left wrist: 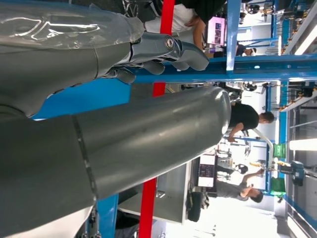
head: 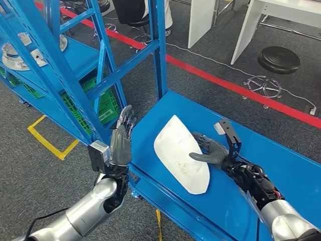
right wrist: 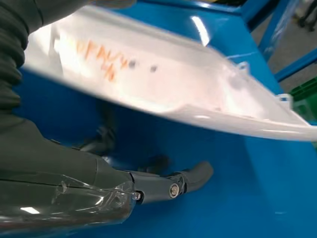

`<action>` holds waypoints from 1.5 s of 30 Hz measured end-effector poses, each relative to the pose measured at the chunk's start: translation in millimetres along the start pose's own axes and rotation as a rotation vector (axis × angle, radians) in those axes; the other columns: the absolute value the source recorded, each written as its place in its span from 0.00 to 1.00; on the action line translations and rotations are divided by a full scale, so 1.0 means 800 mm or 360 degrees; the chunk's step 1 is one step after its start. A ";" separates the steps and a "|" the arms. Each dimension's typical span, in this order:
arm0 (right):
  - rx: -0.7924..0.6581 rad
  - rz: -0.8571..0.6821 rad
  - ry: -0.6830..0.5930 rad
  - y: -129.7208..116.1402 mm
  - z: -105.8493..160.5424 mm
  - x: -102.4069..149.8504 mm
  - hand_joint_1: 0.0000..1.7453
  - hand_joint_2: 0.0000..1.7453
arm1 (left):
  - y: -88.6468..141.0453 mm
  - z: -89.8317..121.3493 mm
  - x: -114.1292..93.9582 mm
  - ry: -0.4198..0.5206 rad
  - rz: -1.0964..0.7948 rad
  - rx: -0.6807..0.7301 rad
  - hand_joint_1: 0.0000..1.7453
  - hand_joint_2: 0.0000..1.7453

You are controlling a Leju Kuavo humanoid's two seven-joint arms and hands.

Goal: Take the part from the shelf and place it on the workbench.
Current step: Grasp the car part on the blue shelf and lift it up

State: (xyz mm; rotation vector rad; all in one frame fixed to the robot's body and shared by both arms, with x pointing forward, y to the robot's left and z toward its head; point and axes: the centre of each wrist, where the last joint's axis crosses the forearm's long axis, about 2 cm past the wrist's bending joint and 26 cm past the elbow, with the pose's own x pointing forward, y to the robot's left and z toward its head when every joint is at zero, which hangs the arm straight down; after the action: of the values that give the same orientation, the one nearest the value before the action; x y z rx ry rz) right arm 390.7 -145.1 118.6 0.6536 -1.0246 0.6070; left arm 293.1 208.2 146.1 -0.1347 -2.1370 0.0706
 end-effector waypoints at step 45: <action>-0.0318 0.0115 0.0127 -0.019 0.009 -0.002 1.00 1.00 | 0.016 0.012 0.004 0.0039 -0.0093 0.0137 0.00 0.00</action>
State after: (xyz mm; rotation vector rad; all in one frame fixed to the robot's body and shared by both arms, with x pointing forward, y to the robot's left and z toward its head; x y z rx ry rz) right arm 397.0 -160.4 116.8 0.4152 -1.0223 0.5802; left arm 284.4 221.4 141.9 -0.0225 -2.1084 0.1256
